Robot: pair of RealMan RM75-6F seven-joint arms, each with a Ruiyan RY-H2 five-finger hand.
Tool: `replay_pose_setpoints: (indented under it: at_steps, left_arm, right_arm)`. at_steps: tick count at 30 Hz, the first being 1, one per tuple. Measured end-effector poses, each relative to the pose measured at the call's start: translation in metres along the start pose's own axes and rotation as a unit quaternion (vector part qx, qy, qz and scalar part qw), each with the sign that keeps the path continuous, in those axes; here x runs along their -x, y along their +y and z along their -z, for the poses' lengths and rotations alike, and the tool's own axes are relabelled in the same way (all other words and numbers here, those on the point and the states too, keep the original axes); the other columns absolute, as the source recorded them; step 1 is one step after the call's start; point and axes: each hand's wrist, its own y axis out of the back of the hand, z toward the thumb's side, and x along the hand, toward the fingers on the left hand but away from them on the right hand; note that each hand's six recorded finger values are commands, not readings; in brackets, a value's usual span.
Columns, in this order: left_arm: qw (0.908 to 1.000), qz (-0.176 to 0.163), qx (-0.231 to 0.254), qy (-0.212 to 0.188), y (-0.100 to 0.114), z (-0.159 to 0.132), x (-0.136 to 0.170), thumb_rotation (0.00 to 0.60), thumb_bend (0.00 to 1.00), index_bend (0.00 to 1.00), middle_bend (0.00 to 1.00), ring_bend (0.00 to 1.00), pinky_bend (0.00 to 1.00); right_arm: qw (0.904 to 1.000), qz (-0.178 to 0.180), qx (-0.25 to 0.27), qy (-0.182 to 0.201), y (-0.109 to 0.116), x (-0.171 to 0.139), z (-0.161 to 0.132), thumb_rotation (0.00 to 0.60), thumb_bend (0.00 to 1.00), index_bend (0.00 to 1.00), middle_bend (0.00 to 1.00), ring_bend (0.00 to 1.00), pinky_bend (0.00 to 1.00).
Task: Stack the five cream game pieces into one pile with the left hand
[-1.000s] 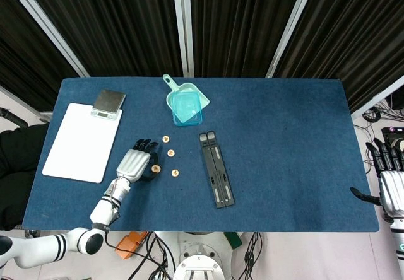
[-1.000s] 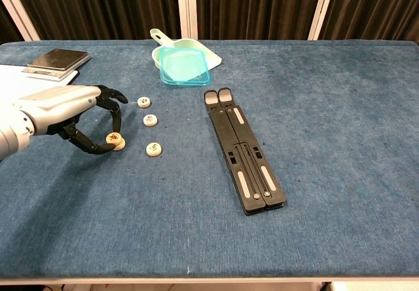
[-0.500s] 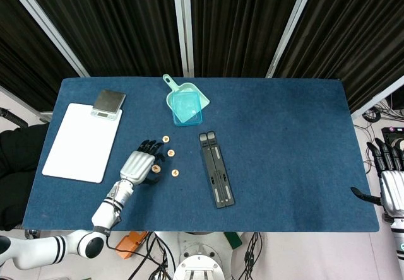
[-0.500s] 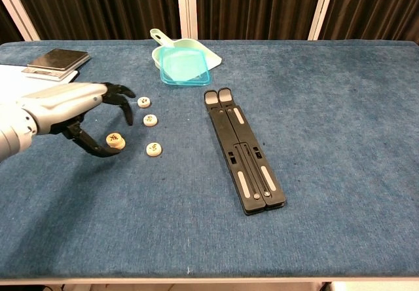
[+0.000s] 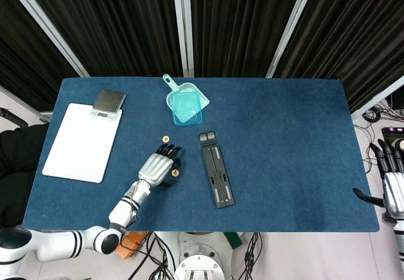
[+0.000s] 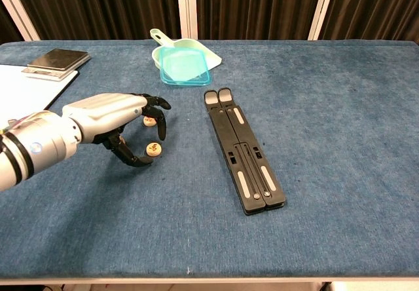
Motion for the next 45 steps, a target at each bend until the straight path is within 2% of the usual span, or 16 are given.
replay_pose_setpoints:
  at_steps: [12, 18, 31, 37, 45]
  left_arm:
    - [0.9999, -0.002, -0.006, 0.01, -0.001, 0.006, -0.001, 0.6, 0.31, 0.48, 0.06, 0.0, 0.0]
    - [0.9999, -0.01, 0.005, 0.01, 0.0, 0.005, -0.003, 0.6, 0.35, 0.51, 0.07, 0.0, 0.0]
    - [0.9988, -0.043, 0.011, 0.019, 0.033, 0.021, 0.014, 0.6, 0.36, 0.51, 0.07, 0.0, 0.0]
    - [0.9983, -0.038, 0.009, 0.044, 0.036, 0.041, 0.025, 0.6, 0.36, 0.51, 0.07, 0.0, 0.0]
    - [0.9981, -0.022, 0.009, 0.056, 0.027, 0.05, 0.028, 0.6, 0.35, 0.51, 0.07, 0.0, 0.0]
  right_arm:
    - [1.0, -0.001, 0.001, -0.002, -0.001, -0.001, 0.003, 0.6, 0.05, 0.0, 0.0, 0.0, 0.0]
    - [1.0, 0.001, 0.001, -0.003, 0.0, -0.001, 0.003, 0.6, 0.05, 0.0, 0.0, 0.0, 0.0]
    - [1.0, 0.001, 0.001, -0.001, 0.0, -0.002, 0.002, 0.6, 0.05, 0.0, 0.0, 0.0, 0.0]
    - [1.0, 0.001, 0.002, 0.0, -0.001, -0.001, 0.001, 0.6, 0.05, 0.0, 0.0, 0.0, 0.0]
    - [1.0, 0.002, 0.001, 0.001, -0.001, -0.002, 0.0, 0.6, 0.05, 0.0, 0.0, 0.0, 0.0]
